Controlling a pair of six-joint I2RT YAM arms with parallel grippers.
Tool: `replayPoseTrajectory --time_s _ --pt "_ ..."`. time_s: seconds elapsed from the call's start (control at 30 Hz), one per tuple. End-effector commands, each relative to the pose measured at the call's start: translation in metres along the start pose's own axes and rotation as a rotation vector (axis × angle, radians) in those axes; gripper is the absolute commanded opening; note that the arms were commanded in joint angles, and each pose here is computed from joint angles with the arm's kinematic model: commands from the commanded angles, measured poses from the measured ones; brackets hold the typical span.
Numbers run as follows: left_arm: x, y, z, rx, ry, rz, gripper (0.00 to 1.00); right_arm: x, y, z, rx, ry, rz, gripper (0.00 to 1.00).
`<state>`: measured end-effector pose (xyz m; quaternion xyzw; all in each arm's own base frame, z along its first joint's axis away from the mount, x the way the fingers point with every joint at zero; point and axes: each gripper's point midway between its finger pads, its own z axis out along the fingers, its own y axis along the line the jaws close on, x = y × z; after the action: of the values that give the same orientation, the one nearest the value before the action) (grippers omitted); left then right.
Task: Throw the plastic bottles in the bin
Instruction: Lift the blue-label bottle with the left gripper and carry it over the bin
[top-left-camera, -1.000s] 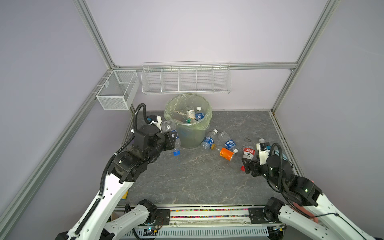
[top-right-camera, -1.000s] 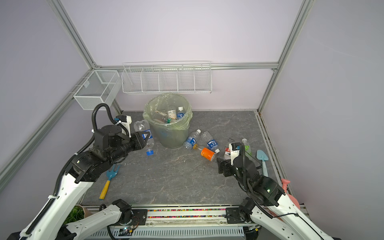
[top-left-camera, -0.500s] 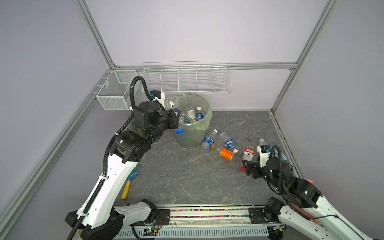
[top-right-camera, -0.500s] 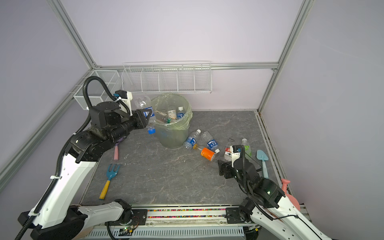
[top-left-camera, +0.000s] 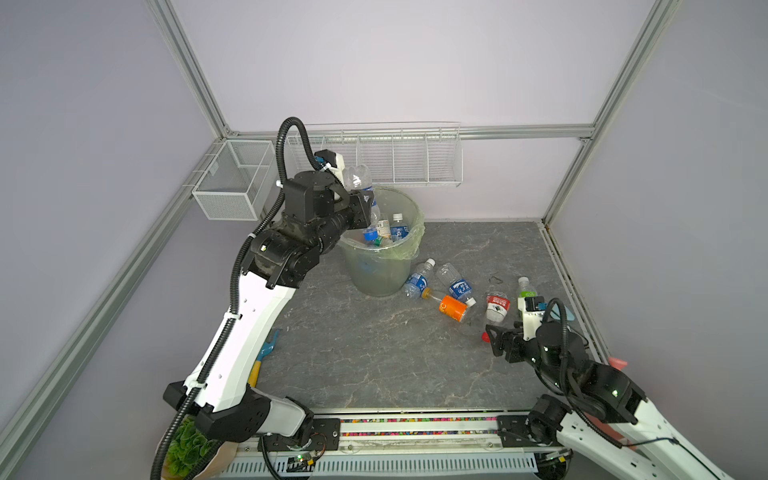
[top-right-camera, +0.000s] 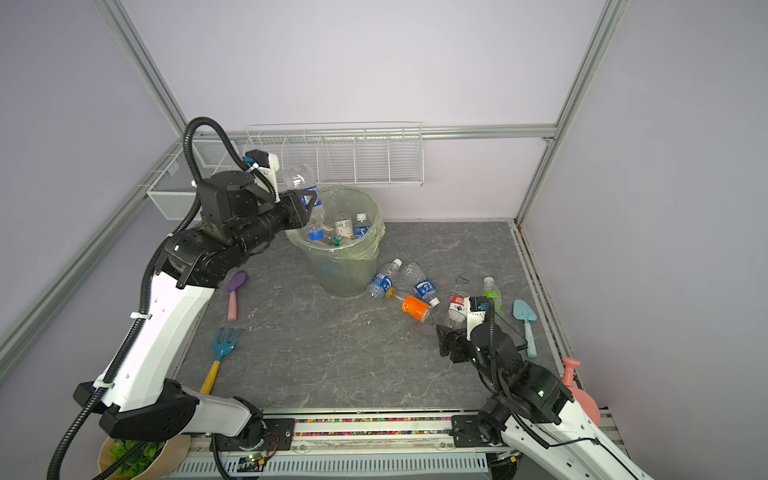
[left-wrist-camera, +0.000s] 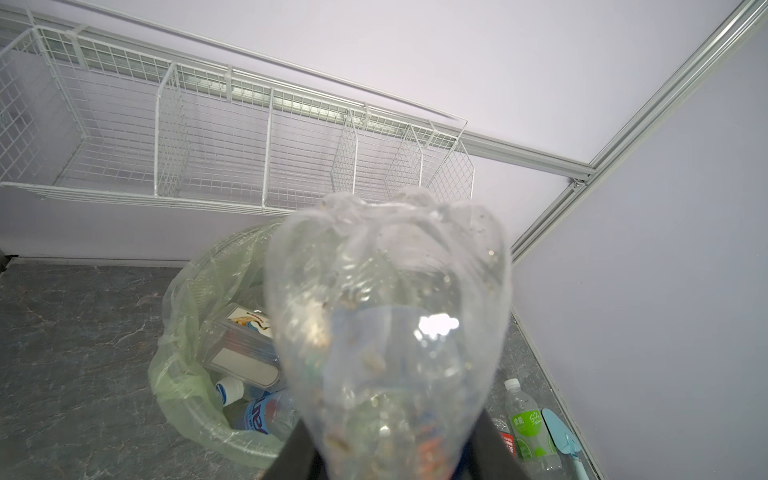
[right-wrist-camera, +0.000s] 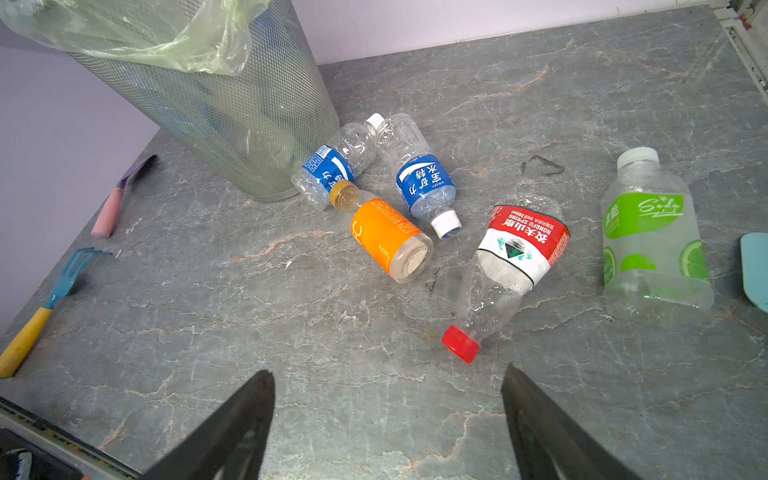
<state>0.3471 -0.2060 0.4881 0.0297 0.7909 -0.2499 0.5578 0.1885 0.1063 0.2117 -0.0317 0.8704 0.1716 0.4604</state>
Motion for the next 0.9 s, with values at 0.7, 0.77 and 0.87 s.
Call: replayPoseTrajectory --time_s 0.7,0.77,0.87 --pt "0.006 -0.001 0.105 -0.061 0.092 0.091 0.25 0.023 -0.013 -0.008 -0.007 0.022 0.086 0.88" --pt "0.025 0.011 0.124 -0.082 0.163 0.089 0.45 0.022 -0.013 -0.01 -0.011 0.016 0.089 0.88" --pt "0.045 0.02 0.138 -0.103 0.254 0.089 0.82 0.021 -0.015 -0.015 -0.009 0.007 0.093 0.88"
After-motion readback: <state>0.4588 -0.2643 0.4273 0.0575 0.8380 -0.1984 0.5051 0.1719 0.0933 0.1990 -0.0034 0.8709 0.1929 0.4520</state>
